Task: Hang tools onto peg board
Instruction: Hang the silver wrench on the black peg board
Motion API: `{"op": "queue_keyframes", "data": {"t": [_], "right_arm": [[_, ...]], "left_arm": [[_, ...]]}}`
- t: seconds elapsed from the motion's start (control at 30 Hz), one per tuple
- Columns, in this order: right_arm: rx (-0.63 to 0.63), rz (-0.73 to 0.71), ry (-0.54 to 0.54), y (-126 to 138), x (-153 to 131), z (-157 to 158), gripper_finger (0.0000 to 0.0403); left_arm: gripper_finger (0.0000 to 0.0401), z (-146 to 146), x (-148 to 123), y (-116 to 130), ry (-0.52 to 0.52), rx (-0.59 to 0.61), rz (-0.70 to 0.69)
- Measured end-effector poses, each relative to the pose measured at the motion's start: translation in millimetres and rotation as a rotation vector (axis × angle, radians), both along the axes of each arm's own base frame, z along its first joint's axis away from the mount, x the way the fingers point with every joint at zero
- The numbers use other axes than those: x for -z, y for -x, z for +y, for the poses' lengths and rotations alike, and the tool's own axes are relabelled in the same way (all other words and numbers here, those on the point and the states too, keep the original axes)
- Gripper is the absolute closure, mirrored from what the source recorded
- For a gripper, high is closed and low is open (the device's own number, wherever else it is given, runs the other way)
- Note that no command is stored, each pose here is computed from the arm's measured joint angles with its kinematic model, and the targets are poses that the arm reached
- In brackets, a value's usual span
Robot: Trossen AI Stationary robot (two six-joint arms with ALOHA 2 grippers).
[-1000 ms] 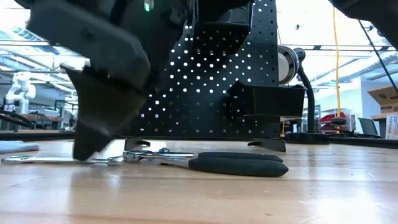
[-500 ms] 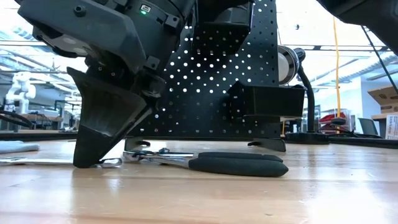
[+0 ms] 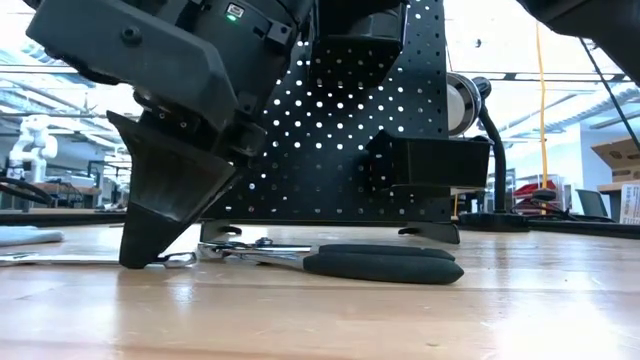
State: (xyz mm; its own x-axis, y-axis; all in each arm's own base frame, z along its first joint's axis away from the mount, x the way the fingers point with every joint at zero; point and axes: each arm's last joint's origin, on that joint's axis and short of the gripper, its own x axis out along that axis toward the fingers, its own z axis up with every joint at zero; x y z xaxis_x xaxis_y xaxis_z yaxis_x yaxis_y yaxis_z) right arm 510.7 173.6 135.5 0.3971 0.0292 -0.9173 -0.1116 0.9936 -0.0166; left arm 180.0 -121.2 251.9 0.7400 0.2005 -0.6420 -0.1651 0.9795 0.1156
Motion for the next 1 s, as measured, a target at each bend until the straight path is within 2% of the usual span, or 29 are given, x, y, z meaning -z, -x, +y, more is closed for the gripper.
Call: {"op": "queue_keyframes", "data": {"t": [0.17, 0.63, 1.0], "right_arm": [[0.006, -0.028, 0.070, 3.8, -12.2, 1.5, 0.0402], [-0.005, -0.103, 0.088, 9.0, -40.9, 10.5, 0.0402], [-0.003, -0.115, 0.095, 10.1, -45.0, 11.8, 0.0402]], "left_arm": [[0.0173, 1.1, 6.8, 1.4, -0.008, -0.001, 0.012], [0.0173, 1.0, 9.5, 2.1, 0.004, 0.015, 0.033], [0.0173, -4.1, 36.5, 7.5, 0.194, 0.196, 0.220]]}}
